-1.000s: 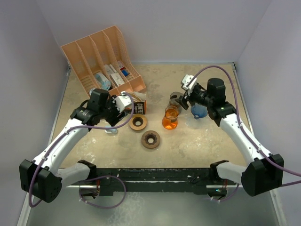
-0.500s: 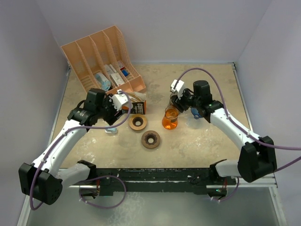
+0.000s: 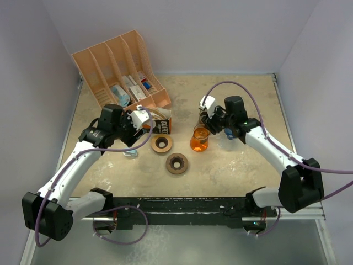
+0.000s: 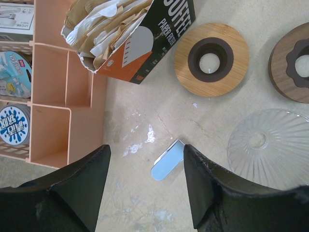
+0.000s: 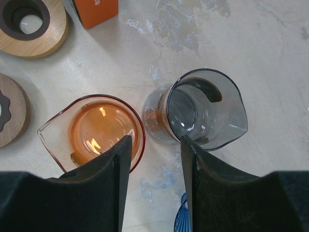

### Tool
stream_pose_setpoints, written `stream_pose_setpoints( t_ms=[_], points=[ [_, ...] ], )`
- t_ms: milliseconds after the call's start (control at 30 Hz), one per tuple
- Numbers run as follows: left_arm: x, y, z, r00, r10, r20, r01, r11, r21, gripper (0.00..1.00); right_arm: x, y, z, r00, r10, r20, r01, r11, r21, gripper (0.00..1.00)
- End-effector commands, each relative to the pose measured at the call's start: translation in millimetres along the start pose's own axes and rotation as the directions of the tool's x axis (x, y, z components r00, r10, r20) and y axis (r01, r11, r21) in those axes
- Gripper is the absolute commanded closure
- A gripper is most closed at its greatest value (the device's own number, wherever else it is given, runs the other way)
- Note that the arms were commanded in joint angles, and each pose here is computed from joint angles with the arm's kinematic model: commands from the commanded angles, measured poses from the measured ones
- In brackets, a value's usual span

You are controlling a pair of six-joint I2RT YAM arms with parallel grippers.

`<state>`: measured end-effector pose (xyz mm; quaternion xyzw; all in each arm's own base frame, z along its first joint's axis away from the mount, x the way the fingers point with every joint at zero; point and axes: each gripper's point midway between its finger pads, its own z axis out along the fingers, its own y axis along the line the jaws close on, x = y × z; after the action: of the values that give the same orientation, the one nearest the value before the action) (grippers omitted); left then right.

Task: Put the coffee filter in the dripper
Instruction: Move the coffee server to the center of the board.

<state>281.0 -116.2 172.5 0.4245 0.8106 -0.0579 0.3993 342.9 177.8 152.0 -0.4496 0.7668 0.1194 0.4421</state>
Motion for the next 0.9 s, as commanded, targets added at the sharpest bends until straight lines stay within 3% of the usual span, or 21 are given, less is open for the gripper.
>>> stream_pose_setpoints(
  t_ms=[0, 567, 867],
  points=[
    [-11, 4, -3, 0.999, -0.004, 0.053, 0.005, 1.0, -0.016, 0.4, -10, -2, -5, 1.0, 0.016, 0.009, -0.016, 1.0, 0.011, 0.53],
    [-14, 6, -4, 0.998, -0.01, 0.062, 0.011, 1.0, -0.011, 0.4, -2, -1, 13, 0.998, 0.058, -0.021, -0.059, 0.998, -0.017, 0.69],
    [-13, 8, -3, 0.998, -0.001, 0.058, 0.002, 1.0, -0.017, 0.39, -1, 5, 10, 0.999, 0.048, -0.023, -0.049, 0.998, -0.043, 0.91]
  ],
)
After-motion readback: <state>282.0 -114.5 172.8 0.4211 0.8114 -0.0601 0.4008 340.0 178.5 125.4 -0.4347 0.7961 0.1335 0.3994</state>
